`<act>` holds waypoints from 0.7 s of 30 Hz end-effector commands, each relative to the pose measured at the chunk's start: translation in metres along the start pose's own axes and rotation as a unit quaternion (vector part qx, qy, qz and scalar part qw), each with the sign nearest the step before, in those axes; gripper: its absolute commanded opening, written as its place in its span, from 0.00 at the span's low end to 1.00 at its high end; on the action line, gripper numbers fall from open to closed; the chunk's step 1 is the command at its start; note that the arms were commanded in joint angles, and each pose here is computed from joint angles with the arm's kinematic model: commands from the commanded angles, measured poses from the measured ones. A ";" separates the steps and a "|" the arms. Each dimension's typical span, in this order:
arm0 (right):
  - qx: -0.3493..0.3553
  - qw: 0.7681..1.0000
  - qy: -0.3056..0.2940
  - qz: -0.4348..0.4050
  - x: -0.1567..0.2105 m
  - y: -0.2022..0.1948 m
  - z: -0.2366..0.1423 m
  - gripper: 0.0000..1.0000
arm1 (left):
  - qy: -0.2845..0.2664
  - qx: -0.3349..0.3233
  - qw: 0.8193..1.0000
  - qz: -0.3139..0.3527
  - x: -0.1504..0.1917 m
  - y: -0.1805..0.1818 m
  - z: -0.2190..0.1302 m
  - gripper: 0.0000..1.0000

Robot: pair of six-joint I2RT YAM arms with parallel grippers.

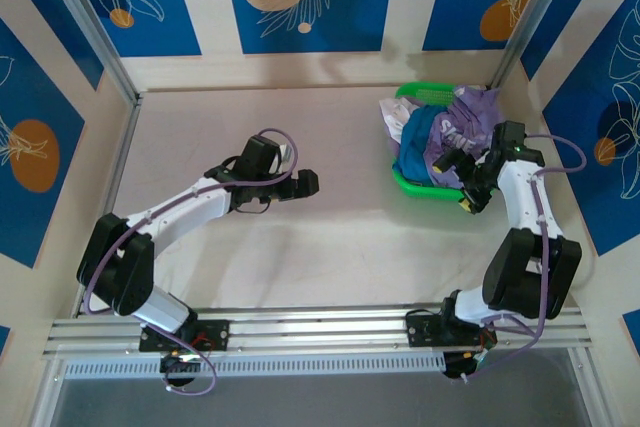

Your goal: Fold and stack the t-shirts

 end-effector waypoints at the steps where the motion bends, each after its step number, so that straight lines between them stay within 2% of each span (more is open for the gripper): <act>1: 0.002 1.000 0.000 0.016 -0.009 -0.009 0.009 0.99 | 0.011 0.003 1.000 -0.004 0.007 0.002 0.005 0.99; 9: -0.015 0.999 -0.038 0.000 -0.046 -0.025 0.015 0.99 | 0.017 0.004 1.000 -0.001 0.004 -0.001 0.010 0.99; 16: -0.024 0.997 -0.061 -0.030 -0.091 -0.020 0.010 0.99 | 0.012 0.008 1.000 -0.002 -0.001 -0.007 0.009 0.99; 21: -0.011 0.996 -0.074 -0.047 -0.087 -0.012 -0.008 0.99 | 0.008 0.009 1.000 -0.005 -0.001 -0.006 0.007 0.99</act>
Point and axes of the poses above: each hand's point on the last joint's axis, 136 mm out from that joint toward the fingers, its own z axis out along the fingers, its own y axis along the line the jaws close on, x = y × z, the point moved 10 cm from there along -z, back along the fingers, and after that the axes turned 13 degrees about -z, right-handed, at the moved point
